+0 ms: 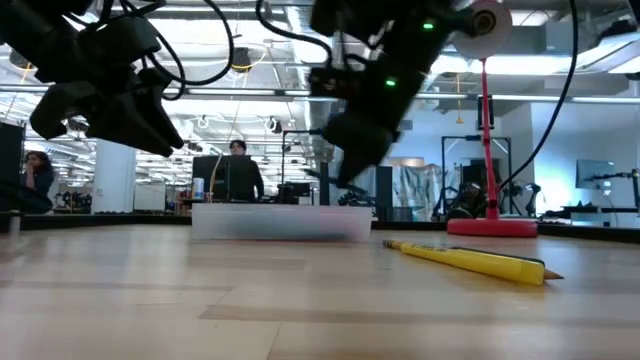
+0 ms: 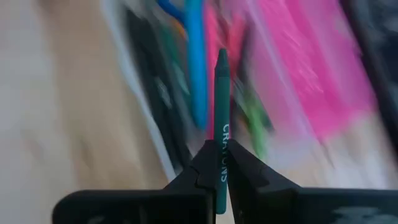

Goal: Pick & place school supplies into a supply box
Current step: Put the green crayon into the pink supply box, then put the yellow pencil into the pink supply box

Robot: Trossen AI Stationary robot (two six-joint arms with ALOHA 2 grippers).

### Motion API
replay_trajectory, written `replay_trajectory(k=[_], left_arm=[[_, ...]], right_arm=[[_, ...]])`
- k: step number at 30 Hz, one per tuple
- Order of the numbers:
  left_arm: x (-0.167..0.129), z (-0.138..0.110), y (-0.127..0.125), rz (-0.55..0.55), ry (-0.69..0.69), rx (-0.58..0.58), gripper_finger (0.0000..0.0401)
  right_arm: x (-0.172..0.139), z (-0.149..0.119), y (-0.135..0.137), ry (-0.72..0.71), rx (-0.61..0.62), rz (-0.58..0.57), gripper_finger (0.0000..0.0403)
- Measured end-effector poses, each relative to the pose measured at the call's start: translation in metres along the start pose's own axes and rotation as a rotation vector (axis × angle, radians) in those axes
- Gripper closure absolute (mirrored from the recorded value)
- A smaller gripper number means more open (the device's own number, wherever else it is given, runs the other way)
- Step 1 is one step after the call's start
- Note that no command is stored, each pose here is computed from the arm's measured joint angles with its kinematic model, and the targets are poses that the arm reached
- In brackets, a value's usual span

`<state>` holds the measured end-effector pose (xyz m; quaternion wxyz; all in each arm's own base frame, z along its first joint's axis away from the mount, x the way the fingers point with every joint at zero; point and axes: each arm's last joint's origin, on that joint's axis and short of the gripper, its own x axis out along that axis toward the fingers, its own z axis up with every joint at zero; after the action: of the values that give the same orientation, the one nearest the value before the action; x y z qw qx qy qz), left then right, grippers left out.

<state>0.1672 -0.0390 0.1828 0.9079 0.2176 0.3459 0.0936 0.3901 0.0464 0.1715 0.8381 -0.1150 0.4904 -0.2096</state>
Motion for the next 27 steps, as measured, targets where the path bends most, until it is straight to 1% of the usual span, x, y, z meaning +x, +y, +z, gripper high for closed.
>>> replay_trajectory(k=[2, 4, 8, 13, 16, 23, 25, 27], left_arm=[[-0.002, -0.001, 0.001, -0.003, 0.003, -0.017, 0.0264], [-0.003, -0.002, 0.001, -0.006, 0.005, -0.028, 0.0264], [-0.003, -0.003, 0.001, -0.008, 0.013, -0.027, 0.0264], [-0.003, -0.003, 0.001, -0.014, 0.014, -0.029, 0.0264], [-0.003, -0.003, 0.001, -0.014, 0.013, -0.031, 0.0264], [-0.003, 0.001, 0.001, -0.023, -0.018, -0.033, 0.0264], [-0.003, 0.005, 0.000, -0.068, -0.059, -0.015, 0.0264], [-0.002, 0.012, -0.002, -0.141, -0.136, 0.015, 0.0264]], right_arm=[[0.007, 0.010, -0.007, -0.058, -0.009, 0.084, 0.0398], [0.014, 0.016, -0.014, -0.092, -0.007, 0.120, 0.0397], [0.023, 0.017, -0.028, -0.081, 0.017, 0.110, 0.0397], [0.028, 0.017, -0.037, -0.071, 0.044, 0.113, 0.0389], [0.028, 0.017, -0.037, -0.071, 0.046, 0.109, 0.0364], [0.027, 0.017, -0.039, -0.070, 0.047, 0.104, 0.0274], [0.020, 0.016, -0.038, -0.065, 0.045, 0.093, 0.0255], [0.007, 0.014, -0.036, -0.045, 0.043, 0.051, 0.0241]])
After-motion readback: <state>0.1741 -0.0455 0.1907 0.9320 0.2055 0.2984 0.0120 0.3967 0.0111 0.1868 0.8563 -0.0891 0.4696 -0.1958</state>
